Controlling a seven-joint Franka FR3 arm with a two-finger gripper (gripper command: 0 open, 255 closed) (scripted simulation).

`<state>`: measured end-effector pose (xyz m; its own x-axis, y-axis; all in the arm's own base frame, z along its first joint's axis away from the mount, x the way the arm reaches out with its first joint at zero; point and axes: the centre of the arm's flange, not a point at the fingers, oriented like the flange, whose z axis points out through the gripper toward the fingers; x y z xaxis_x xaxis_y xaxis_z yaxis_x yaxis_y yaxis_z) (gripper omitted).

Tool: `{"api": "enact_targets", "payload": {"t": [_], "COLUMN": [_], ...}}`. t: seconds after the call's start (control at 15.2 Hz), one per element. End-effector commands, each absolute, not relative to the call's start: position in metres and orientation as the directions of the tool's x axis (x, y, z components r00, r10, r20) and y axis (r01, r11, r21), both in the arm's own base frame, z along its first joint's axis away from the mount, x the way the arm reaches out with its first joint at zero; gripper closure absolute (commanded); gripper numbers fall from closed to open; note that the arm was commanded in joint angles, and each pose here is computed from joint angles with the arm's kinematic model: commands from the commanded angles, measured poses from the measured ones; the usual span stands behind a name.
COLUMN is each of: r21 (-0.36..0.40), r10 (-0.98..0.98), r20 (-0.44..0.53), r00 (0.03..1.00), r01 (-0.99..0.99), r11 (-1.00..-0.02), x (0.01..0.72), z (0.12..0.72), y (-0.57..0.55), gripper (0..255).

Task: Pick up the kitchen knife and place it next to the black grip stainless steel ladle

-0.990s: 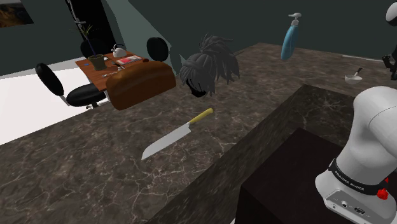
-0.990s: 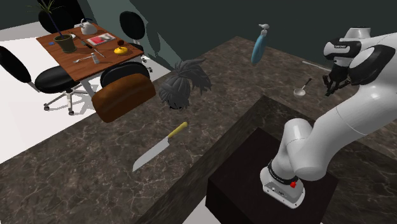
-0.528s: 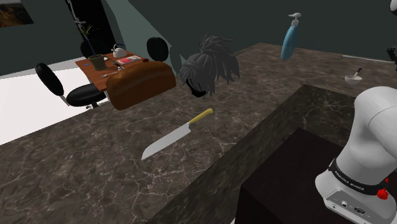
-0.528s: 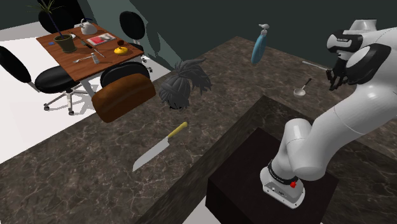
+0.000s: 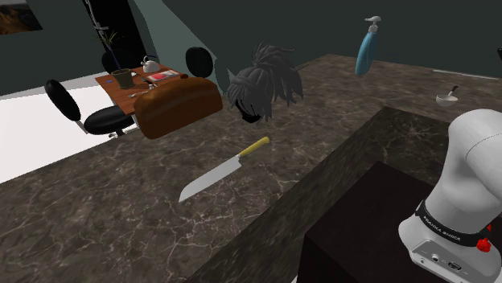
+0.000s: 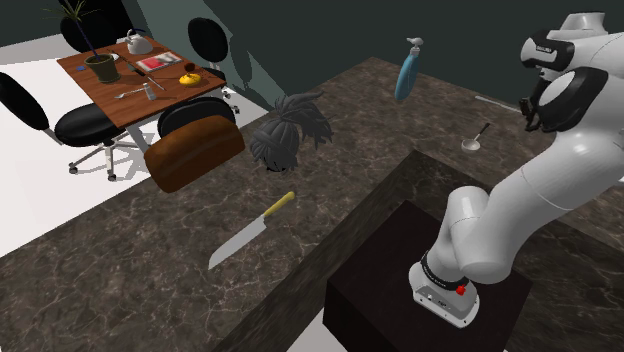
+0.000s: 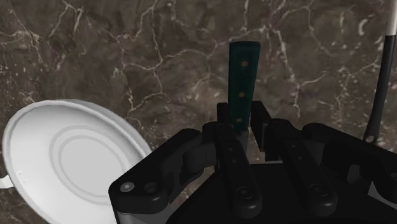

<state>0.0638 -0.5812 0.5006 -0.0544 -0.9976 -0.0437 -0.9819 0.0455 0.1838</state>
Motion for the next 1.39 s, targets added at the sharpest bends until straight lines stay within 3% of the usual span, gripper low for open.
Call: {"api": "enact_targets", "payload": {"t": [0.0, 1.32], "r21": [0.184, 0.184], "r10": [-0.998, -0.998], "r20": [-0.044, -0.044], "r00": [-0.054, -0.054], "r01": [-0.982, -0.982], "r11": [0.045, 0.045], "x": [0.064, 0.245], "z": [0.510, 0.520], "y": [-0.581, -0.428], "gripper": [255, 255]}}
